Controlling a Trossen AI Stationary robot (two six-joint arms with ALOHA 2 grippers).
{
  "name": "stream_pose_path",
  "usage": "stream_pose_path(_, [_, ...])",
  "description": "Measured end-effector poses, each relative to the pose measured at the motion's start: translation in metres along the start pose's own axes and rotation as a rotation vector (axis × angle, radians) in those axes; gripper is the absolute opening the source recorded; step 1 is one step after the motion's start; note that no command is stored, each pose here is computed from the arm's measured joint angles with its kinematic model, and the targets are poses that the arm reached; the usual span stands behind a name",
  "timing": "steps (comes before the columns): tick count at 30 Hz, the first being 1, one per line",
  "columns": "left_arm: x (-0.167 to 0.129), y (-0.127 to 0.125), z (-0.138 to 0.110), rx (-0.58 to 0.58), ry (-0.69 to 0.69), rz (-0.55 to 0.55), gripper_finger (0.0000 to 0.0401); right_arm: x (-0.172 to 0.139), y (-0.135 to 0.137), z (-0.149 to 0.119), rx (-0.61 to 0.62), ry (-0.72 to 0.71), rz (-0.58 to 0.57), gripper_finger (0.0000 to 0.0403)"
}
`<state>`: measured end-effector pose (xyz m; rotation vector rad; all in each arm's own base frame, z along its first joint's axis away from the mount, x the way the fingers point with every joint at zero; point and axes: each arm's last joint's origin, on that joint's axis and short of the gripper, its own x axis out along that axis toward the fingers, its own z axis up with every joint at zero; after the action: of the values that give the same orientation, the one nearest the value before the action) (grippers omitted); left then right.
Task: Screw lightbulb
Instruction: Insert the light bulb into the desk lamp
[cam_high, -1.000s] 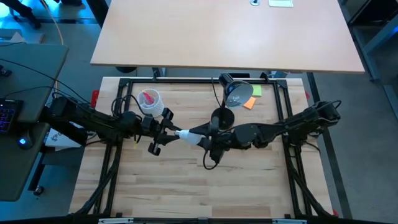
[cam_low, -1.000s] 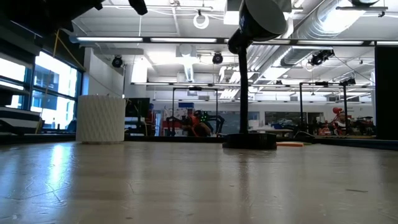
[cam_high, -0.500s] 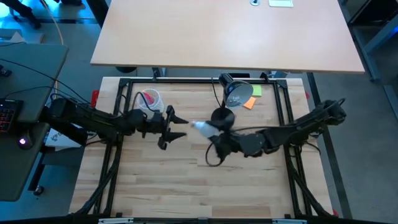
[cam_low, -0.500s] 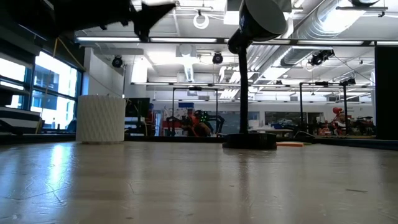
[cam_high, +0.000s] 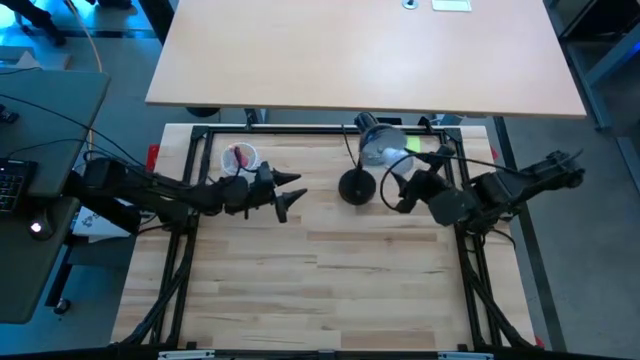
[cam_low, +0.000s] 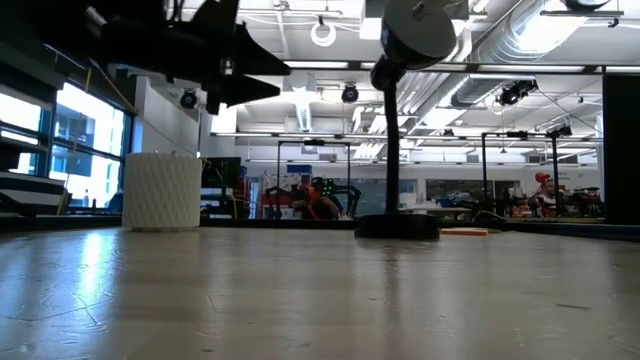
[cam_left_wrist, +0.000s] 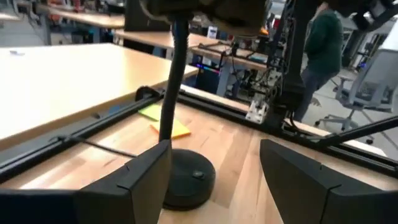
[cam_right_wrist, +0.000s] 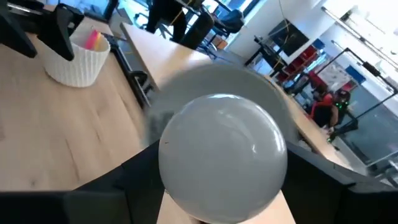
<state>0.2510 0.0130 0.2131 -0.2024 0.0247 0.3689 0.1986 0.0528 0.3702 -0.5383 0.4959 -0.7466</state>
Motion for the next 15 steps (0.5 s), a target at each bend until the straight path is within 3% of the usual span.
stream_pose_path(9, [0.039,0.004,0.005,0.07,0.04,-0.027,0.0215,0.02,0.012,0.001,-0.018,0.053,-0.002,0.0263])
stream_pose_path(15, [0.071,0.037,0.022,0.174,0.117,0.074,0.0198,0.048,0.027,0.003,-0.033,0.116,-0.113,0.0263])
